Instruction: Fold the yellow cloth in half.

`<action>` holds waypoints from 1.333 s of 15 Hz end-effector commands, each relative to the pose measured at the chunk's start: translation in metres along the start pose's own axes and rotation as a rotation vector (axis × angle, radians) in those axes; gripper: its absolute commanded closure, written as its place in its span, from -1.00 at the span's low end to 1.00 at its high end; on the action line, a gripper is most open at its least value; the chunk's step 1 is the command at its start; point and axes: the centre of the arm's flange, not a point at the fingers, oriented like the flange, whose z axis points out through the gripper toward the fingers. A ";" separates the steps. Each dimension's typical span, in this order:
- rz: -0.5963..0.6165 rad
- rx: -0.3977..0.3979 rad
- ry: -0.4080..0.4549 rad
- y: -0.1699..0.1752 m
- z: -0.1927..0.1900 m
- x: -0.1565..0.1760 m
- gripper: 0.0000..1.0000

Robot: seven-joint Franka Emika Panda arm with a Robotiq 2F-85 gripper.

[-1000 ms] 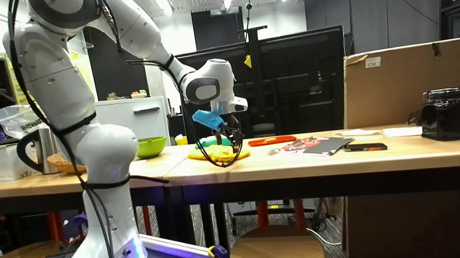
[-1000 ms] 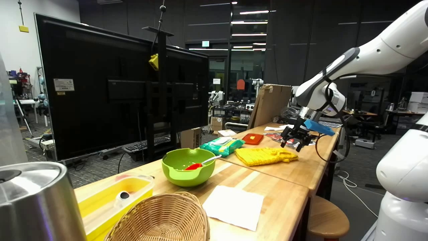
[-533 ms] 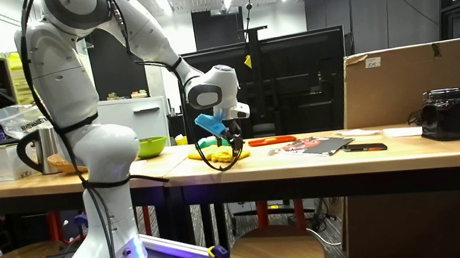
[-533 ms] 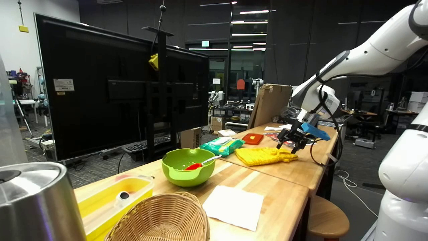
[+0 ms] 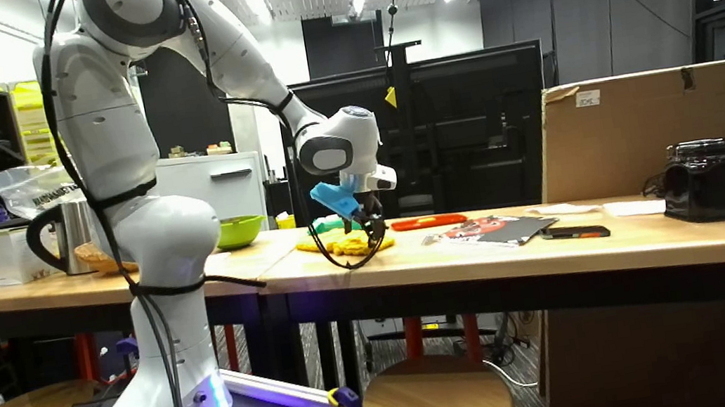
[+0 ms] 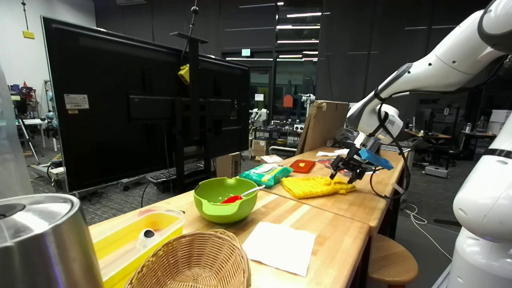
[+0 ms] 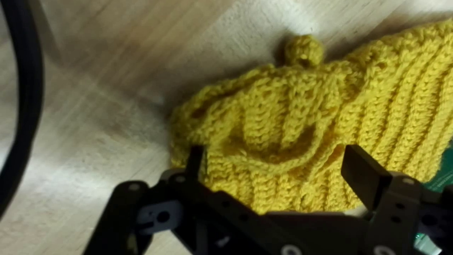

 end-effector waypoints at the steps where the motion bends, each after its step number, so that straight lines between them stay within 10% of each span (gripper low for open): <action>1: -0.001 0.008 0.001 0.004 0.001 0.001 -1.00; 20: 0.038 -0.049 -0.014 0.017 -0.026 -0.007 -1.00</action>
